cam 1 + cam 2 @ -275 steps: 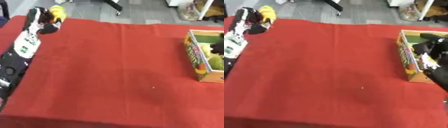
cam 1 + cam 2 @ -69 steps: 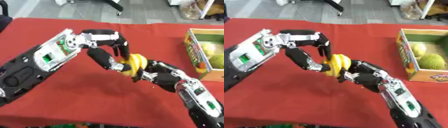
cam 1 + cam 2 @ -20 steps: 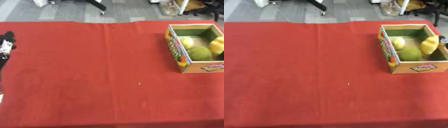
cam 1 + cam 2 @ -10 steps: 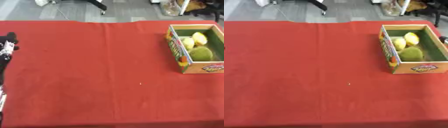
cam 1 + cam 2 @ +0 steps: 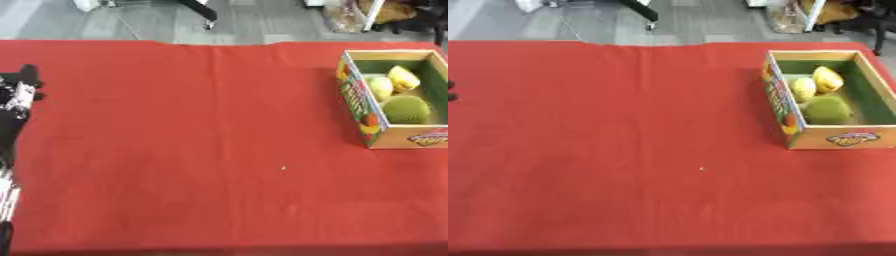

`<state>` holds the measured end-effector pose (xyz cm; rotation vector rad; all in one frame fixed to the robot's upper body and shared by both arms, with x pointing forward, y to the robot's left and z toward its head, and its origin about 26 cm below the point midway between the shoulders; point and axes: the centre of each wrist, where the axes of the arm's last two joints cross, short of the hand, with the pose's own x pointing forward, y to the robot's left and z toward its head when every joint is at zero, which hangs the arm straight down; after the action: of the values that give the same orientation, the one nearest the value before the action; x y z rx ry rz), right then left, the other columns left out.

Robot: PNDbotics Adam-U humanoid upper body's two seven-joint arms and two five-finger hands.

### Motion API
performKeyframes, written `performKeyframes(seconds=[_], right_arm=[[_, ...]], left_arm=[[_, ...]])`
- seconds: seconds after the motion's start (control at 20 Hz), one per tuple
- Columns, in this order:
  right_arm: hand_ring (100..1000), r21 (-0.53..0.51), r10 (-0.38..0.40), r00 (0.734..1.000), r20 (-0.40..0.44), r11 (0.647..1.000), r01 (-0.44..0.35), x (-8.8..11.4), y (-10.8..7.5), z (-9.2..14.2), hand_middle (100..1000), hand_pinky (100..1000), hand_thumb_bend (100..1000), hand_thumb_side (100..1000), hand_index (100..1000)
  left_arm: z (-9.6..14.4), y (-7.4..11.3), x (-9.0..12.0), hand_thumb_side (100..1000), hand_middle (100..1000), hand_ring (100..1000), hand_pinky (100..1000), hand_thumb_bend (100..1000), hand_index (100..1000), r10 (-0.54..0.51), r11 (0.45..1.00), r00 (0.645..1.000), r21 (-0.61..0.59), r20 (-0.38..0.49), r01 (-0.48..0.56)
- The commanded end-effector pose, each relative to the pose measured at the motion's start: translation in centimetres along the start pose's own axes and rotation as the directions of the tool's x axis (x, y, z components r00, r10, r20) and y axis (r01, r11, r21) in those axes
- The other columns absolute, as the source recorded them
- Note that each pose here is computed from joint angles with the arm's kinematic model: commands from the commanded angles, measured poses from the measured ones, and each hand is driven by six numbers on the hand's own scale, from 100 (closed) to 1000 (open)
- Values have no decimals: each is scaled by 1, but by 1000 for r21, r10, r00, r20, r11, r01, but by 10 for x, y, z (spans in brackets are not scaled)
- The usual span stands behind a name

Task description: Pick up the objects with one hand, pass them to the other hand, and then place them into the box on the other side of the table.

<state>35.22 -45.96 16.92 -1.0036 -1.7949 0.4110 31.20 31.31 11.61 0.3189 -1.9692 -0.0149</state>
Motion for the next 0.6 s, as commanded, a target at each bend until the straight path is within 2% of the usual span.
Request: performKeyframes(seconds=[0.05,0.15,0.3,0.5,0.6], right_arm=[[748,-118,-239,956,171,958,261,52,8,8,564,727,182,373,823],[746,-121,-372,900,227,906,405,75,27,28,563,721,146,364,820],[746,-96,-504,832,232,839,535,94,51,57,561,717,122,375,810],[736,-79,-614,772,163,772,631,98,80,89,550,708,104,389,794],[728,-80,-636,759,136,757,648,97,87,98,543,703,100,390,789]], left_arm=[[-3,3,7,542,585,680,682,407,572,9,1000,999,24,45,-10],[-3,1,6,540,585,681,683,406,573,24,999,998,39,58,-26],[-2,-2,6,539,588,684,685,404,575,43,997,996,56,80,-48],[5,-8,-1,545,589,685,685,401,575,67,995,995,76,77,-73],[8,-10,-5,547,588,683,685,399,575,77,993,994,84,73,-83]])
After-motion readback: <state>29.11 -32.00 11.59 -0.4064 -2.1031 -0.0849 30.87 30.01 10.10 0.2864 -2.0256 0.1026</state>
